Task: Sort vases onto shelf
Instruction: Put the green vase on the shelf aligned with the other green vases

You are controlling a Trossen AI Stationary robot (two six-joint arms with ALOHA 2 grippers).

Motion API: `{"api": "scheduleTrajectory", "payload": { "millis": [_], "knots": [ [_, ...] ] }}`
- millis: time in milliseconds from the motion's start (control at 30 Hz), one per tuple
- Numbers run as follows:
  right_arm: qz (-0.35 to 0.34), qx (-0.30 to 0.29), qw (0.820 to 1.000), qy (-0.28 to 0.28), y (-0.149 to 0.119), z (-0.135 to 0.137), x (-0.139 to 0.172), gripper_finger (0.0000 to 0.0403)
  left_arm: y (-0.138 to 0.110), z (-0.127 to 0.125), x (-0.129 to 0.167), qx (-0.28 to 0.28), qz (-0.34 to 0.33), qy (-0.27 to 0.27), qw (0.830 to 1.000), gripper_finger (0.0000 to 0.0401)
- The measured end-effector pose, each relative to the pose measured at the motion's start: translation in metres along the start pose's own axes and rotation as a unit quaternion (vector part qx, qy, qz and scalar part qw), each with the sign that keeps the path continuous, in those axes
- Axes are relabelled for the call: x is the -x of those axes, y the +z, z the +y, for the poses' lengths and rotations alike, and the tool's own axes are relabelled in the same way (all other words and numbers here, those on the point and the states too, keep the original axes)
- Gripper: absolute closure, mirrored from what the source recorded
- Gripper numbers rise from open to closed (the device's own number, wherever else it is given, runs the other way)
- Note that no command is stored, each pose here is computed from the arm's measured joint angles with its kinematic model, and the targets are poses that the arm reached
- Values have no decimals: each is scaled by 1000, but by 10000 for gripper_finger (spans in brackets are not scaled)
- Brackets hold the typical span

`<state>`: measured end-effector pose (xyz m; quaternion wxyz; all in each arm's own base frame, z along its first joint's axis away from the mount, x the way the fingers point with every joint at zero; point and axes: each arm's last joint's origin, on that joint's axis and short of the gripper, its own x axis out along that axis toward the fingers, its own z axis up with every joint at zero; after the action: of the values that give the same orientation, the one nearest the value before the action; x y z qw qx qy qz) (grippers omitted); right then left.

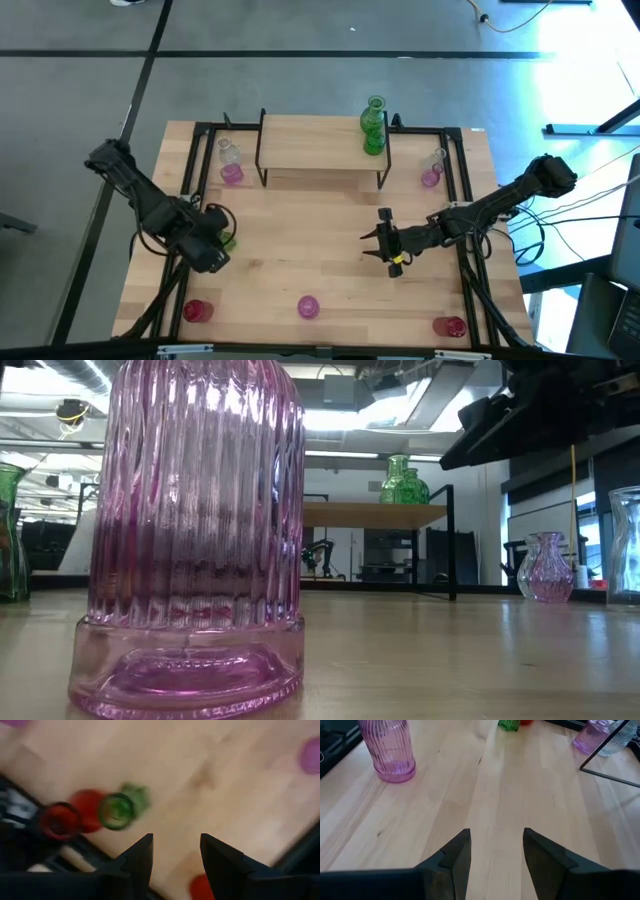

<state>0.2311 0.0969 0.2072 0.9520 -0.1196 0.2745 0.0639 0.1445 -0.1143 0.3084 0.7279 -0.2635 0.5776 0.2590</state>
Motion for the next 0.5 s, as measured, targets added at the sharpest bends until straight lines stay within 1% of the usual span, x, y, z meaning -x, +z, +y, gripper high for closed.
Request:
{"api": "scheduleTrajectory", "payload": {
  "millis": [33, 100, 233, 400, 500],
  "knots": [
    [-1, 0, 1000, 0, 0, 0, 0, 239, 0, 0, -1, -13, 0, 9, 1000, 244],
    [-3, -1, 1000, 0, 1, 0, 0, 239, -2, -2, -3, -56, 1, 16, 998, 244],
    [-3, 0, 1000, 0, 1, 0, 0, 239, -5, 0, -10, -127, 0, 33, 991, 244],
    [5, 3, 1000, 0, -2, 1, -3, 239, -10, 5, -29, -160, 24, 63, 985, 244],
    [12, 6, 1000, -4, -4, 2, -7, 239, -11, 6, -37, -169, 18, 70, 983, 244]
  ]
}}
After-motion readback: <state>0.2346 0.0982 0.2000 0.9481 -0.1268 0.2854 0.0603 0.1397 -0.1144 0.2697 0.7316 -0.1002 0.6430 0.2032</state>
